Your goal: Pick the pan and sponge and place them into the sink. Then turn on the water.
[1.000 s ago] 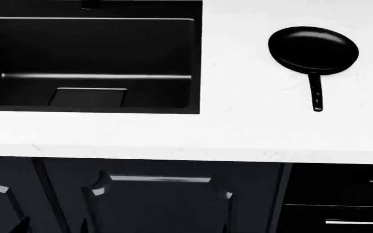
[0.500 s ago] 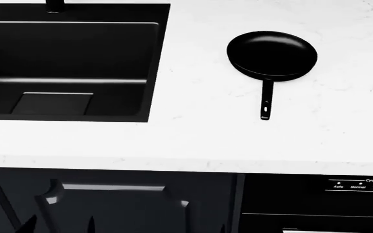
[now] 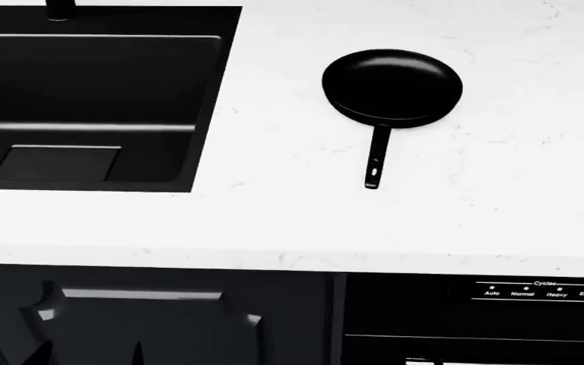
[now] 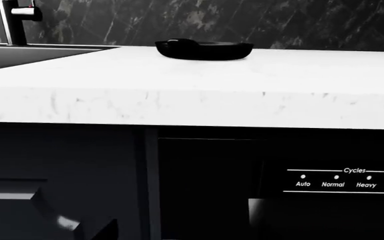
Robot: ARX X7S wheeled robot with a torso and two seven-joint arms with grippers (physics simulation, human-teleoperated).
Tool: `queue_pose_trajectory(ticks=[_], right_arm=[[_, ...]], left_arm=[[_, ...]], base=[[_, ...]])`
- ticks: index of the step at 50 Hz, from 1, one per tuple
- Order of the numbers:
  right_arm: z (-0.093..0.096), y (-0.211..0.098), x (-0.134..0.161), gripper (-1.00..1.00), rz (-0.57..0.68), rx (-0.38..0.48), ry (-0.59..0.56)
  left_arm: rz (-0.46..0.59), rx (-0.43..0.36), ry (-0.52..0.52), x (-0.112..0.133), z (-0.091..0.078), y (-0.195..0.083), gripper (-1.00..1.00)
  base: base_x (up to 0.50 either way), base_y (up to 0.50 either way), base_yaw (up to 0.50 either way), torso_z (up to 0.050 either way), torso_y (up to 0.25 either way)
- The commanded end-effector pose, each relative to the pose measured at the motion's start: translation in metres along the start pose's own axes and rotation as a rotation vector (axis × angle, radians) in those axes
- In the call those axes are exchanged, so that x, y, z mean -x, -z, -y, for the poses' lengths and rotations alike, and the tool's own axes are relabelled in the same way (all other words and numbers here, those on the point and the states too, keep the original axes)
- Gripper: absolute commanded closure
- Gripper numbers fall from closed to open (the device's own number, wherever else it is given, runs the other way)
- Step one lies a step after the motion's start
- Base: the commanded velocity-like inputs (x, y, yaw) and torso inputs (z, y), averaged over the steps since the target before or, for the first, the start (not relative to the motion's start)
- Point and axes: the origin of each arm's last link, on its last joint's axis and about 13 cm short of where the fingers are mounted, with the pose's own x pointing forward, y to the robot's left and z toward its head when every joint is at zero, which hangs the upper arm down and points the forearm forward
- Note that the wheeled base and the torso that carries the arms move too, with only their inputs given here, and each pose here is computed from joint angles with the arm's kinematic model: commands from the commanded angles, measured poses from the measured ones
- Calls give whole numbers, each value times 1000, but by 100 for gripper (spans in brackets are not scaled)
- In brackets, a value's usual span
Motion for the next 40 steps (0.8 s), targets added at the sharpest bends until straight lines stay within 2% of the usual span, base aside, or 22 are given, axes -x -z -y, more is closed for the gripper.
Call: queue_pose_trajectory(ticks=[1, 21, 40], right_arm=[[-1, 1, 0, -100, -2, 3, -1], [0, 1, -1, -100, -10, 7, 1], [-1, 1, 0, -100, -12, 15, 0]], left_arm=[[-8, -11, -9, 1, -3, 1, -100], [10, -21, 16, 0, 2, 0, -100], [18, -22, 2, 5, -6, 1, -100]], base=[[0, 0, 0, 0, 0], [0, 0, 0, 0, 0], [0, 0, 0, 50, 0]])
